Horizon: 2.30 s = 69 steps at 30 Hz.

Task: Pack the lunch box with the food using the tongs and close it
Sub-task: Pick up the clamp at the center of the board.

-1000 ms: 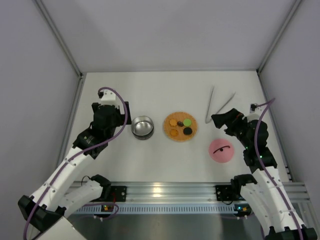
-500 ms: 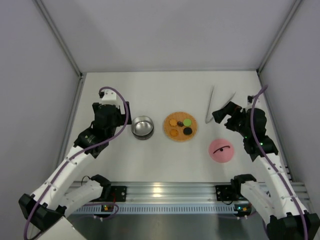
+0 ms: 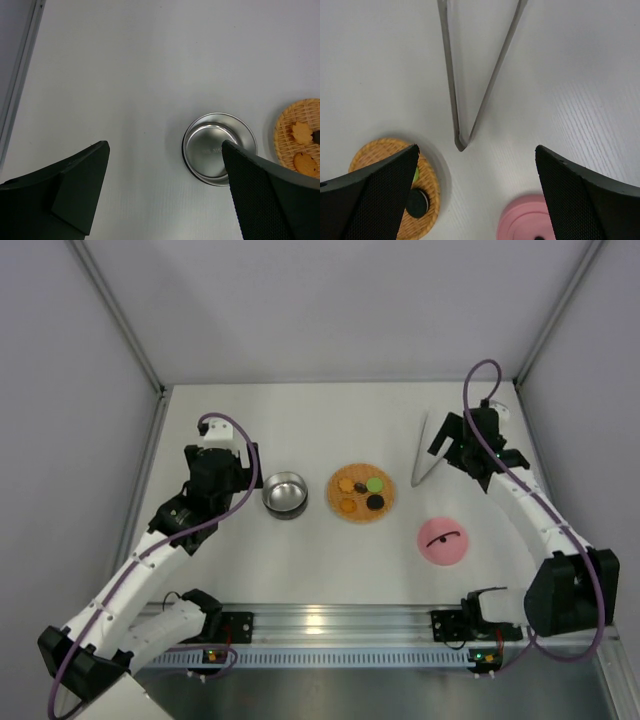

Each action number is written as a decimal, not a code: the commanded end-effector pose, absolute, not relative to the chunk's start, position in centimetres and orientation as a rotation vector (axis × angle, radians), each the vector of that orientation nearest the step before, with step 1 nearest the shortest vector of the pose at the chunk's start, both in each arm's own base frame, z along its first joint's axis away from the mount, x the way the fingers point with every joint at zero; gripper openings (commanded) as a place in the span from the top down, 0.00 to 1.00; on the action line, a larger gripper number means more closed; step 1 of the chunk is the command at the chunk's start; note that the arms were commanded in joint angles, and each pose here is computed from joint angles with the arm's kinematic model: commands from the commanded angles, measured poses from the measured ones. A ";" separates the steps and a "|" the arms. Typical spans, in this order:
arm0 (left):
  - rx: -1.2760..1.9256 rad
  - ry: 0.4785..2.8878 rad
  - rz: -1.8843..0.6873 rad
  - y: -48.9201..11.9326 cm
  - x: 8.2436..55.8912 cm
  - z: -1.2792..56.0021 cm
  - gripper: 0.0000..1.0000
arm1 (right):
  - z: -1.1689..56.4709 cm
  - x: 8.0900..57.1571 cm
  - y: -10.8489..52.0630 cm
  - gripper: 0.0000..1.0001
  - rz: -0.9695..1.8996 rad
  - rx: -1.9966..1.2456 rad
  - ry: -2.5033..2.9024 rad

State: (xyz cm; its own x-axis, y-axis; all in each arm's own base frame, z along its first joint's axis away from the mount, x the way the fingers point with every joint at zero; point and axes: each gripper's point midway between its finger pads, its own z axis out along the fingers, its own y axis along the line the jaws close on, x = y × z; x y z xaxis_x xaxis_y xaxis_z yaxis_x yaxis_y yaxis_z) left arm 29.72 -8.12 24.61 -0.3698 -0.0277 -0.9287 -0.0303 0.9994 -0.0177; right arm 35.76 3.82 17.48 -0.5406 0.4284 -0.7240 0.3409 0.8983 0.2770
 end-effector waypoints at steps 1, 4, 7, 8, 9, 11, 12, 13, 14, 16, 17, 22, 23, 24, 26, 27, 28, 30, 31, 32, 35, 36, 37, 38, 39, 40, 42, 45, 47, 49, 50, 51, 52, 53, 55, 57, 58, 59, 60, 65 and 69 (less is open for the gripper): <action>-0.063 1.902 0.011 -7.9 30.1 26.5 0.01 | 16.8 37.5 3.7 0.02 0.033 0.615 2.208; -0.064 1.900 0.005 -7.9 30.1 26.6 0.01 | 15.8 38.9 5.2 0.02 0.041 0.628 2.223; -0.064 1.900 0.008 -7.9 30.1 26.5 0.01 | 14.9 40.3 6.1 0.02 0.011 0.636 2.239; -0.064 1.900 0.008 -7.9 30.1 26.5 0.01 | 14.6 40.5 6.4 0.02 0.006 0.641 2.247; -0.065 1.900 0.009 -7.8 30.1 26.5 0.01 | 13.4 40.8 6.2 0.02 -0.028 0.654 2.269; -0.067 1.897 0.009 -7.8 30.1 26.6 0.01 | 13.1 41.4 6.8 0.02 -0.028 0.662 2.277; -0.067 1.896 0.008 -7.8 30.0 26.7 0.01 | 12.3 41.7 6.8 0.02 -0.042 0.669 2.288; -0.068 1.895 0.010 -7.8 30.0 26.7 0.01 | 12.2 42.0 7.0 0.02 -0.044 0.676 2.286; -0.070 1.893 0.012 -7.7 30.0 26.8 0.01 | 11.9 42.2 7.0 0.02 -0.052 0.682 2.289; -0.068 1.895 0.014 -7.7 30.0 26.7 0.01 | 11.0 42.6 7.0 0.02 -0.077 0.695 2.303; -0.068 1.894 0.014 -7.7 30.0 26.7 0.01 | 10.6 42.6 6.9 0.02 -0.095 0.702 2.311; -0.070 1.893 0.017 -7.6 30.0 26.7 0.01 | 9.0 43.1 6.8 0.02 -0.124 0.711 2.330; -0.068 1.894 0.019 -7.6 30.0 26.6 0.01 | 8.9 43.1 6.8 0.02 -0.130 0.709 2.333; -0.070 1.895 0.020 -7.6 30.0 26.6 0.01 | 8.4 43.3 6.9 0.02 -0.139 0.703 2.344; -0.071 1.895 0.021 -7.6 30.1 26.6 0.01 | 7.9 43.5 7.0 0.02 -0.144 0.698 2.356; -0.072 1.897 0.025 -7.6 30.1 26.5 0.01 | 7.3 43.5 6.9 0.02 -0.155 0.701 2.368; -0.070 1.897 0.027 -7.6 30.1 26.5 0.01 | 7.1 43.7 7.0 0.02 -0.152 0.700 2.365; -0.073 1.895 0.031 -7.5 30.1 26.5 0.01 | 6.6 43.9 7.0 0.02 -0.158 0.696 2.368; -0.072 1.898 0.032 -7.5 30.1 26.5 0.01 | 6.4 43.9 7.0 0.02 -0.162 0.696 2.373; -0.070 1.900 0.034 -7.5 30.1 26.4 0.01 | 6.3 44.0 6.9 0.03 -0.165 0.700 2.370; -0.070 1.898 0.036 -7.5 30.2 26.4 0.01 | 5.7 44.2 6.6 0.03 -0.173 0.706 2.372; -0.073 1.900 0.037 -7.4 30.2 26.4 0.01 | 5.6 44.2 6.5 0.04 -0.170 0.709 2.372; -0.072 1.899 0.037 -7.5 30.1 26.4 0.01 | 5.7 44.4 6.5 0.04 -0.166 0.707 2.369; -0.072 1.901 0.038 -7.5 30.2 26.3 0.01 | 5.5 44.5 6.5 0.04 -0.161 0.704 2.370; -0.070 1.901 0.039 -7.5 30.2 26.3 0.01 | 5.5 44.6 6.4 0.05 -0.162 0.704 2.369; -0.073 1.900 0.039 -7.5 30.2 26.3 0.01 | 5.4 44.7 6.3 0.05 -0.164 0.704 2.371; -0.071 1.903 0.046 -7.4 30.2 26.2 0.01 | 5.2 44.7 6.1 0.06 -0.164 0.703 2.376; -0.073 1.902 0.046 -7.4 30.2 26.3 0.01 | 4.6 44.4 5.6 0.09 -0.151 0.715 2.384; -0.073 1.902 0.048 -7.3 30.2 26.2 0.01 | 4.3 44.3 5.2 0.11 -0.141 0.724 2.385; -0.072 1.904 0.050 -7.4 30.3 26.2 0.01 | 3.9 44.3 5.0 0.13 -0.132 0.721 2.393; -0.072 1.906 0.051 -7.4 30.3 26.1 0.01 | 3.8 44.4 4.9 0.14 -0.129 0.716 2.395; -0.071 1.907 0.052 -7.4 30.3 26.1 0.01 | 3.6 44.4 4.7 0.15 -0.126 0.711 2.396; -0.072 1.907 0.053 -7.3 30.3 26.1 0.01 | 3.6 44.4 4.6 0.16 -0.120 0.708 2.393; -0.072 1.908 0.054 -7.4 30.3 26.0 0.01 | 3.6 44.4 4.6 0.18 -0.121 0.695 2.398; -0.073 1.905 0.054 -7.4 30.3 26.1 0.01 | 3.6 44.6 4.6 0.20 -0.116 0.681 2.396; -0.072 1.908 0.060 -7.3 30.3 26.0 0.01 | 3.4 44.5 4.6 0.24 -0.118 0.665 2.405; -0.073 1.909 0.062 -7.3 30.3 25.9 0.01 | 3.3 44.5 4.6 0.25 -0.118 0.663 2.408; -0.073 1.909 0.063 -7.3 30.3 25.9 0.01 | 3.0 44.3 4.6 0.28 -0.123 0.661 2.415; -0.072 1.910 0.066 -7.3 30.4 25.9 0.01 | 2.9 44.2 4.6 0.30 -0.123 0.657 2.419; -0.073 1.912 0.070 -7.2 30.4 25.8 0.01 | 2.9 44.0 4.4 0.40 -0.126 0.633 2.418; -0.073 1.912 0.070 -7.2 30.4 25.8 0.01 | 3.1 43.6 4.3 0.49 -0.137 0.610 2.422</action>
